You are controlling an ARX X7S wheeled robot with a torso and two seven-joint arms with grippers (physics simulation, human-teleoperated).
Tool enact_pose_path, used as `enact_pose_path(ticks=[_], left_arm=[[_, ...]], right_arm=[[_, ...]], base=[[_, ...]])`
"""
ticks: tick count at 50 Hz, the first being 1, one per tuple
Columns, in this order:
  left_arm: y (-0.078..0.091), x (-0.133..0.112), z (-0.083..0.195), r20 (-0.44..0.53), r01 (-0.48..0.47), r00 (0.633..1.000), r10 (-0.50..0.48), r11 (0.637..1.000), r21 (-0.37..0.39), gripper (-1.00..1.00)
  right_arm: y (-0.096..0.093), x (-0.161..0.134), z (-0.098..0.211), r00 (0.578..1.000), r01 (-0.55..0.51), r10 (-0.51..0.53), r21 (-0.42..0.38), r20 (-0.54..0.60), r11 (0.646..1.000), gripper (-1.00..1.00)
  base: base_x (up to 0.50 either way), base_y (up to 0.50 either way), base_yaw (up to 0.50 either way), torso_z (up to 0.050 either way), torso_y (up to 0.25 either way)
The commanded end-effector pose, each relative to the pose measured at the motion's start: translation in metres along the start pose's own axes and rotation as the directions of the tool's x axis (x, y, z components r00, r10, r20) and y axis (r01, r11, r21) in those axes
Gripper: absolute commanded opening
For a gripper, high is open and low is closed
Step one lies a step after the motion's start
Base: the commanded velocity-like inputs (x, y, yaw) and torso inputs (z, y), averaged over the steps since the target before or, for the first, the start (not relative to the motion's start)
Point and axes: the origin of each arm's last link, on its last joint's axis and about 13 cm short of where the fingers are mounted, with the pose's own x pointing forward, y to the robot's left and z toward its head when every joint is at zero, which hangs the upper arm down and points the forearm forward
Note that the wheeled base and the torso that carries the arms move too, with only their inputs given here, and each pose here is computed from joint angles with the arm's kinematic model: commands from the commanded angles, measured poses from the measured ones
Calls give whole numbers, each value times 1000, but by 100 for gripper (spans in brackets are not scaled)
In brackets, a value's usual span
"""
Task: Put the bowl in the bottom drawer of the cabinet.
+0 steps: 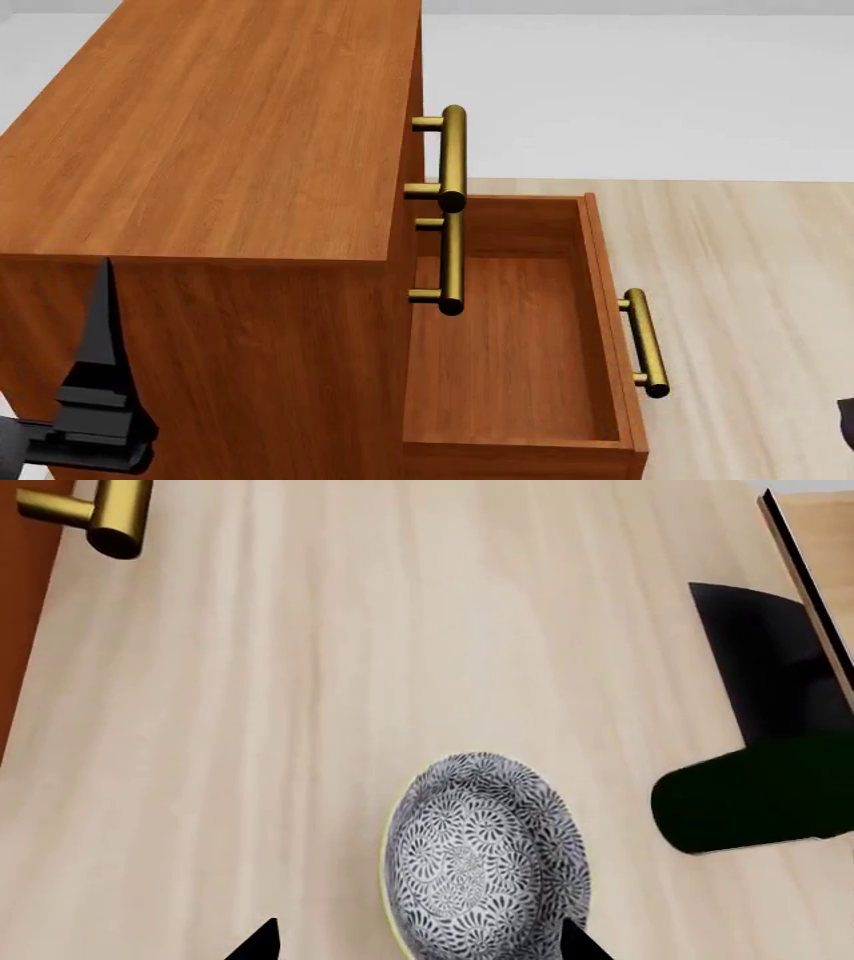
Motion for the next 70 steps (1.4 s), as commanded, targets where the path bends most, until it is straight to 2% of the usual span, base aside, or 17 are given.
enact_pose_path(ticks=[1,39,70], left_arm=[[0,0,0,-2,4,1000,-4,1000,2,100],[0,0,-1,4,15,1000,-15,1000,-7,100],[0,0,0,5,15,1000,-14,1000,-5,100]], right_arm=[[0,8,7,1000,0,-1,-26,-22,1000,100],[-1,36,19,997,-6,1,-56,-80,998,100],[9,61,22,994,-46,40,-55,-106,997,100]], base=[[0,0,0,0,0],[0,0,0,0,0],[0,0,0,0,0]])
